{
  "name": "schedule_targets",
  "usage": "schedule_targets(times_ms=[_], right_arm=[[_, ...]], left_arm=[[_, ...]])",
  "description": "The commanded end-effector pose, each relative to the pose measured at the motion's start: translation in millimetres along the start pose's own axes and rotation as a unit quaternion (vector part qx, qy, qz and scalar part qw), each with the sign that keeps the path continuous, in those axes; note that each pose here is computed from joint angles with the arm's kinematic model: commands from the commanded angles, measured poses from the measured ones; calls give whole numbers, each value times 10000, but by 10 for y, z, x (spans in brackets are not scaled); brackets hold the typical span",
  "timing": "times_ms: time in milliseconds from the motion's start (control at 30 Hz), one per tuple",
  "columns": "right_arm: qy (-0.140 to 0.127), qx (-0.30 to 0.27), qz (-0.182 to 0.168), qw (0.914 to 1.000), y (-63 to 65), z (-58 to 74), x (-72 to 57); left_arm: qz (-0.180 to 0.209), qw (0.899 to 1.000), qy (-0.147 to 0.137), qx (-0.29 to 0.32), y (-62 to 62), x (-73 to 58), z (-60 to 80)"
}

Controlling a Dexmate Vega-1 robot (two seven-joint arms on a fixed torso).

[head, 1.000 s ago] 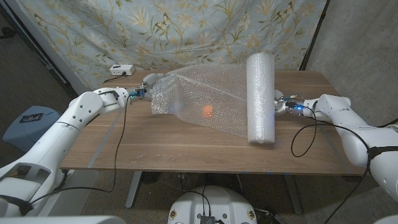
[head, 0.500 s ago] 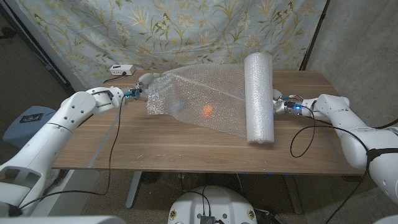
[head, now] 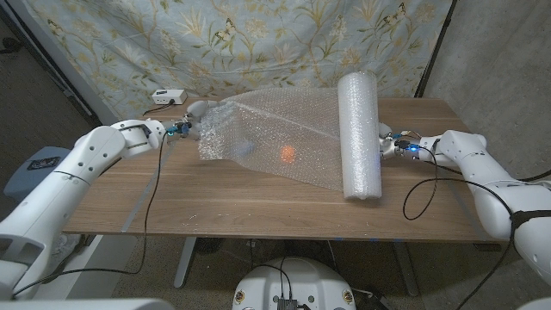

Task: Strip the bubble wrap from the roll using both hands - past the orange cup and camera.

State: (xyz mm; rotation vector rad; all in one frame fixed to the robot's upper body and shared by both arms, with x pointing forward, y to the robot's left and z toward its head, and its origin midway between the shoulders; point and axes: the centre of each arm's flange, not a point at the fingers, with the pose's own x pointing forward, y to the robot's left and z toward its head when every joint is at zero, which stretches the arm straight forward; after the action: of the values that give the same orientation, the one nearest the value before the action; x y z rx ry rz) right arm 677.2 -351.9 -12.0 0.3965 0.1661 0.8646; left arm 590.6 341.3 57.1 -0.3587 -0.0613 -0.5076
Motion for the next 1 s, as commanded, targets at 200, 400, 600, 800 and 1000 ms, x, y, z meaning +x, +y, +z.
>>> schedule_targets(times_ms=[200,400,600,800,1000], right_arm=[[70,-38,10,10000,18,40,43],[101,-71,9,9999,27,70,69],[141,-94,11,9999,33,80,107],[152,-114,49,9998,50,79,155],[154,-148,63,9998,63,84,178]], left_arm=[[70,10000,-55,30,41,-113,10],[32,10000,-58,18,46,-93,0],[26,10000,-73,6,53,-87,-8],[18,10000,-73,20,63,-101,-4],[-182,9998,-109,36,55,-124,-4]])
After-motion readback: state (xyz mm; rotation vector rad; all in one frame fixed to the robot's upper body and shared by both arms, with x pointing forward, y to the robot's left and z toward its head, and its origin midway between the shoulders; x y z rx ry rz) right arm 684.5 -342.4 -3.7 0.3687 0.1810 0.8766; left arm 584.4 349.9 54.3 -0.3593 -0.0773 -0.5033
